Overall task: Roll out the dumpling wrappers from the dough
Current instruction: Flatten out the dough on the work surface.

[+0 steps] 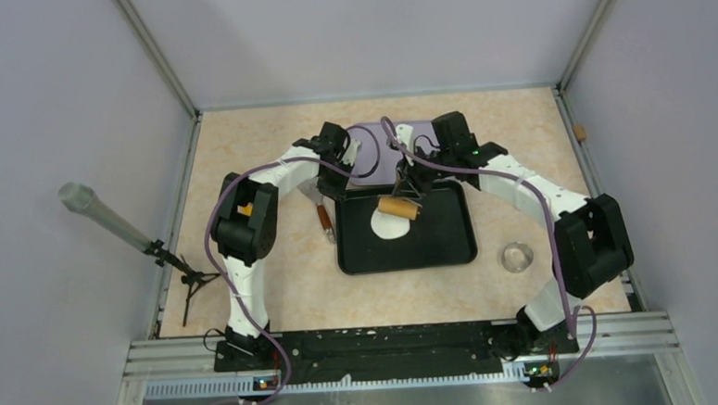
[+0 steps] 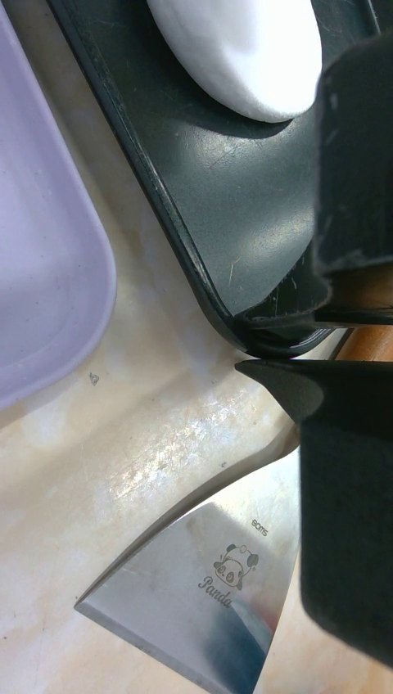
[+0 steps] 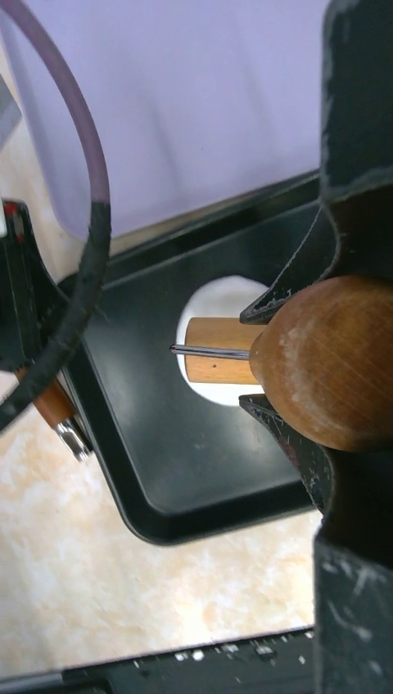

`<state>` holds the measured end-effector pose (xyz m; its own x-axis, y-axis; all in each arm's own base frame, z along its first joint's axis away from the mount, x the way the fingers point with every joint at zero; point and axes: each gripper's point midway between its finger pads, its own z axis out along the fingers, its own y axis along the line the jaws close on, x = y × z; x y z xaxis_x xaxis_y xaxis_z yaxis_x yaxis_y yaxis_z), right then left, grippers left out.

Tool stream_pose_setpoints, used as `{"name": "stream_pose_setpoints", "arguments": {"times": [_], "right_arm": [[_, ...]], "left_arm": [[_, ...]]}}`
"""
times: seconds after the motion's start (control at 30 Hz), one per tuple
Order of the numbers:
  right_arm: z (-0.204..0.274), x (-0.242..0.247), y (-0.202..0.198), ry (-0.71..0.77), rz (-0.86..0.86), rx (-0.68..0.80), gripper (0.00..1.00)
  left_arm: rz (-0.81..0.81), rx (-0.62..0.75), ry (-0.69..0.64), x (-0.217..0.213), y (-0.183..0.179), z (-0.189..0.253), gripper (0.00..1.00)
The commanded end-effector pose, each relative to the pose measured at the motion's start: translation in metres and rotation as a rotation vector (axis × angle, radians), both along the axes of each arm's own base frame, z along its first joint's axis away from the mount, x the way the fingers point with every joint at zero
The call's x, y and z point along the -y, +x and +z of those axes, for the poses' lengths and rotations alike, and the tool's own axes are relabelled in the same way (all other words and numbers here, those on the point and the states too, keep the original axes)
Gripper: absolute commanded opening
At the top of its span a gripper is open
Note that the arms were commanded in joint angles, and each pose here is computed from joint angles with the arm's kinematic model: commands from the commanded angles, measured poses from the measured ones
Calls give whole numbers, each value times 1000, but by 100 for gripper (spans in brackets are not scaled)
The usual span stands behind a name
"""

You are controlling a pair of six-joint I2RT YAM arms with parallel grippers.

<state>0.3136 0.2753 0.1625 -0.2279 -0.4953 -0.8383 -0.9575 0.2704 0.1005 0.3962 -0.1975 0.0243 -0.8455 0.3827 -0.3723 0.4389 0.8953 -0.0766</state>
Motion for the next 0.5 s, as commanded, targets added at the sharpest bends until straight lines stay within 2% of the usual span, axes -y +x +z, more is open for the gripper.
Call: {"name": "stream_pose_setpoints", "arguments": {"times": [0.0,0.17,0.47], "right_arm": [[28,-16,34,71,-86,151,0],[4,-24,44,44,-103,146,0],[-82,-24,5,-106,-29,-48,0]], "left_arm": [[26,28,44,-4,12,-15,0],[24,27,45,-3,11,-15,0],[23,28,41,-4,11,-15,0]]}}
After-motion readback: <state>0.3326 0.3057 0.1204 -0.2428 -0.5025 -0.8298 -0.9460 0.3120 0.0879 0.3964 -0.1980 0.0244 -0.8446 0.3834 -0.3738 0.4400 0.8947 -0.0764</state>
